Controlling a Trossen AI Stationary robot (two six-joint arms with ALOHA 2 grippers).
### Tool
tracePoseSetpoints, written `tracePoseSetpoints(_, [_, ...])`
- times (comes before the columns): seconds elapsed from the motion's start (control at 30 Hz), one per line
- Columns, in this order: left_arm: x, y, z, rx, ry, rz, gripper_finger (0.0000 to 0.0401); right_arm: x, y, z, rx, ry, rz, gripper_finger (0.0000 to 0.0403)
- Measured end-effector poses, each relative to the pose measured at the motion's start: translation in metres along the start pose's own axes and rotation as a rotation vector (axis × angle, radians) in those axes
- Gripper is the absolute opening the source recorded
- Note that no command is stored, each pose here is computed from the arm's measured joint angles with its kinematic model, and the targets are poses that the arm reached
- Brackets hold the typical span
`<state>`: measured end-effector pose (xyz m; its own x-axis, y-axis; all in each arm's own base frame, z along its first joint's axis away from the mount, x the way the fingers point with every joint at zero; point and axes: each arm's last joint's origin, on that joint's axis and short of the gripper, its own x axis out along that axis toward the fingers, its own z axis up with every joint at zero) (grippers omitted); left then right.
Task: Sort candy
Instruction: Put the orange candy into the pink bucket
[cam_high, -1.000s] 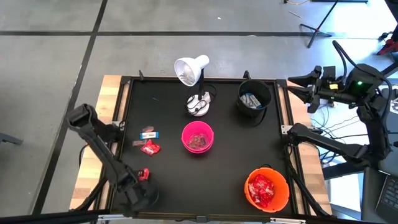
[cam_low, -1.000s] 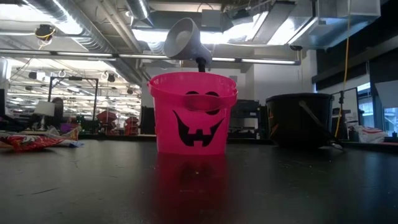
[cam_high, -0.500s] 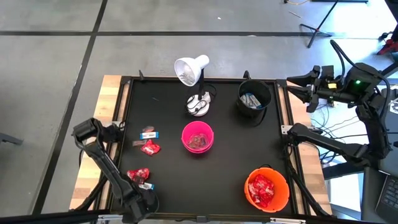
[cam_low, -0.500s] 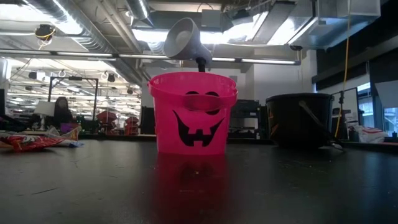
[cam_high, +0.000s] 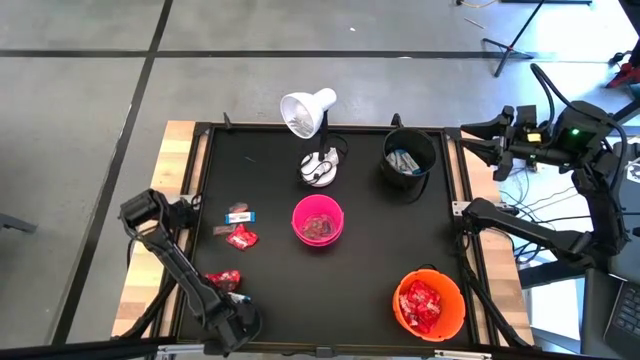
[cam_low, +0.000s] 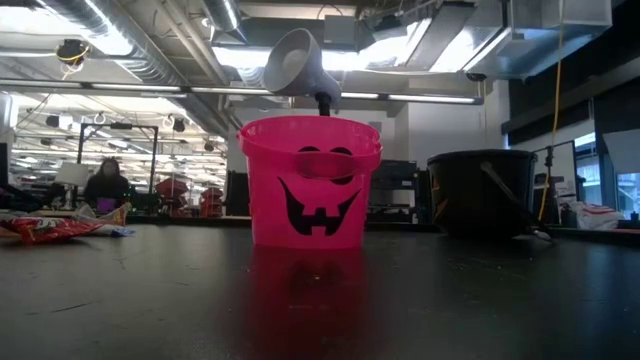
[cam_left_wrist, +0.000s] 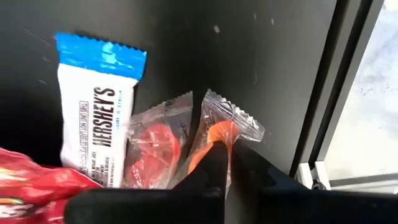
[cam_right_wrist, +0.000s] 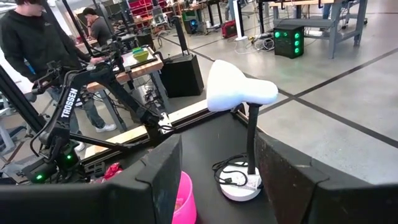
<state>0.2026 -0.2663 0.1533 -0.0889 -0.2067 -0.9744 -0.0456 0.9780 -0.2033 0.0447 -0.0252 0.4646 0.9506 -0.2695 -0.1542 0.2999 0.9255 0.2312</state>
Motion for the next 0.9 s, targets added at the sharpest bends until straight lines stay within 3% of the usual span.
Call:
tracePoseSetpoints(0.13, [-0.018, 0.000, 0.002, 0.006, -0.048, 0.032, 0.0000, 0.000, 0.000, 0.000, 0.001, 0.000, 0.000, 0.0198])
tracePoseSetpoints(0.3, [-0.067, -0.010, 0.003, 0.055, -0.140, 0.140, 0.0000, 0.000, 0.000, 0.000, 0.002, 0.001, -0.002, 0.0198])
tracePoseSetpoints(0.43, [-0.115, -0.018, 0.005, 0.136, -0.327, 0.242, 0.0000, 0.003, -0.002, 0.001, 0.007, 0.008, -0.006, 0.0198])
tracePoseSetpoints(0.6, [-0.171, -0.018, 0.012, 0.316, -0.639, 0.346, 0.0000, 0.009, -0.004, 0.002, 0.022, 0.023, 0.004, 0.0198])
tracePoseSetpoints(0.73, [-0.213, -0.005, 0.024, 0.420, -0.804, 0.371, 0.0000, 0.015, -0.006, 0.006, 0.022, 0.017, 0.043, 0.0198])
tracePoseSetpoints(0.9, [-0.249, 0.033, 0.040, 0.459, -0.863, 0.358, 0.0000, 0.022, -0.009, 0.010, 0.028, 0.007, 0.061, 0.0198])
